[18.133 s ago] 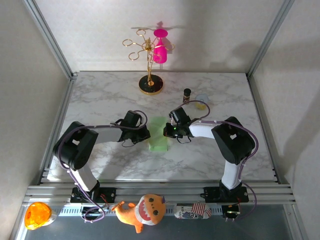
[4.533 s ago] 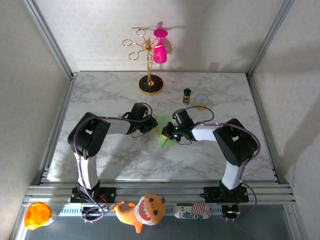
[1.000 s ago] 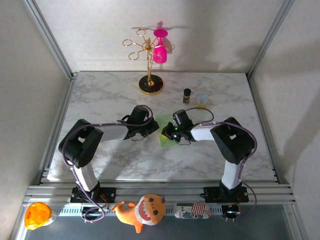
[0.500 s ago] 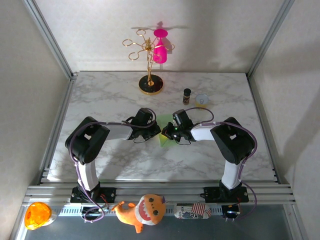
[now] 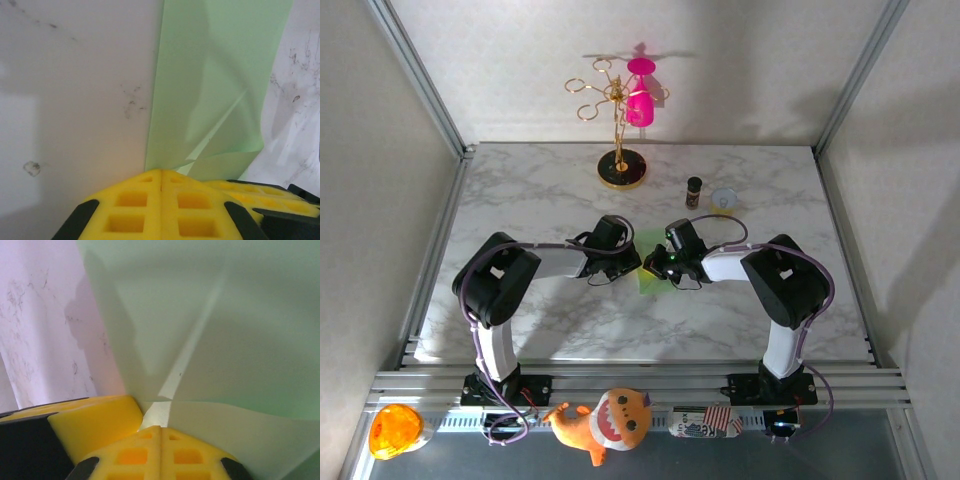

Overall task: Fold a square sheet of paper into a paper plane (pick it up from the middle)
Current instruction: Fold the triangle a second time at the center of the table.

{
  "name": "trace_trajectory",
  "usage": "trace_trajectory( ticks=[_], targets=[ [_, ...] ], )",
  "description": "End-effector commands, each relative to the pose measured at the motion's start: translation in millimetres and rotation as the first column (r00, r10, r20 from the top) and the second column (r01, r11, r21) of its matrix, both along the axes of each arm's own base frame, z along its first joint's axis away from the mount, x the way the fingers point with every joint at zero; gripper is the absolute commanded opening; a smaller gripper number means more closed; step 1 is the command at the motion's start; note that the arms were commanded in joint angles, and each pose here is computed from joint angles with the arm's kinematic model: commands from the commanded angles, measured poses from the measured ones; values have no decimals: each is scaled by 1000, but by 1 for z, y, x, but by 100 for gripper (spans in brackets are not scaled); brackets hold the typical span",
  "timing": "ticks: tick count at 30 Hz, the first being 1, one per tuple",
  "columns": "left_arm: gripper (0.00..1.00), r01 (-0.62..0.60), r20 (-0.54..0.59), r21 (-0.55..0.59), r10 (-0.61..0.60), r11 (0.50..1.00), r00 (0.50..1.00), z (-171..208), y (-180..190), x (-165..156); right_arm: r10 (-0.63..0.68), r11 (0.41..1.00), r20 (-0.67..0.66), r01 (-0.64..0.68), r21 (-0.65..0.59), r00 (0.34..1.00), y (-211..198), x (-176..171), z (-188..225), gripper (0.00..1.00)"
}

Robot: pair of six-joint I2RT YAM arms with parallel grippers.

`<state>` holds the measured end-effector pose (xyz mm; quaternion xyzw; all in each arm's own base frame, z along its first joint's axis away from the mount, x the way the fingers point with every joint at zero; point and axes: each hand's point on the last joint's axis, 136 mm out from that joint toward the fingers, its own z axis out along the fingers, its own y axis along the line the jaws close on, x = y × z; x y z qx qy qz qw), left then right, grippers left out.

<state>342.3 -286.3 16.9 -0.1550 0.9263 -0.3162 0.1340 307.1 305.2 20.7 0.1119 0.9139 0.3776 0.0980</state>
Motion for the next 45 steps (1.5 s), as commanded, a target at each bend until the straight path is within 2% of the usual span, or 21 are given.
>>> trace_trajectory(
  ticks=[1, 5, 11, 23, 32, 36, 41, 45],
  targets=[
    [0, 12, -47, 123, -6, 992, 999, -28, 15, -11, 23, 999, 81, -26, 40, 996, -2, 4, 28, 4],
    [0, 43, -41, 152, -37, 987, 998, -29, 16, -9, 24, 1000, 169, -25, 2, 985, -16, 10, 39, 4],
    [0, 103, -31, 179, -99, 978, 995, -28, 12, -2, 60, 998, 170, -54, -38, 984, -21, 7, 28, 4],
    [0, 158, -31, 205, -155, 966, 987, -30, 11, 2, 18, 996, 101, -9, -93, 995, -31, 9, -1, 4],
    [0, 167, -27, 201, -165, 965, 986, -29, 8, 7, -49, 992, 20, 51, -119, 999, -46, -6, -29, 4],
    [0, 162, 1, 181, -165, 970, 986, -16, 2, 14, -89, 986, -26, 84, -146, 996, -54, -12, -41, 4],
    [0, 139, 69, 110, -147, 984, 987, 22, -10, 23, -120, 977, -48, 109, -183, 992, -61, -14, -46, 4],
    [7, 99, 86, 48, -103, 994, 991, 41, -14, 14, -140, 970, -68, 123, -212, 988, -65, -15, -50, 4]
  ],
)
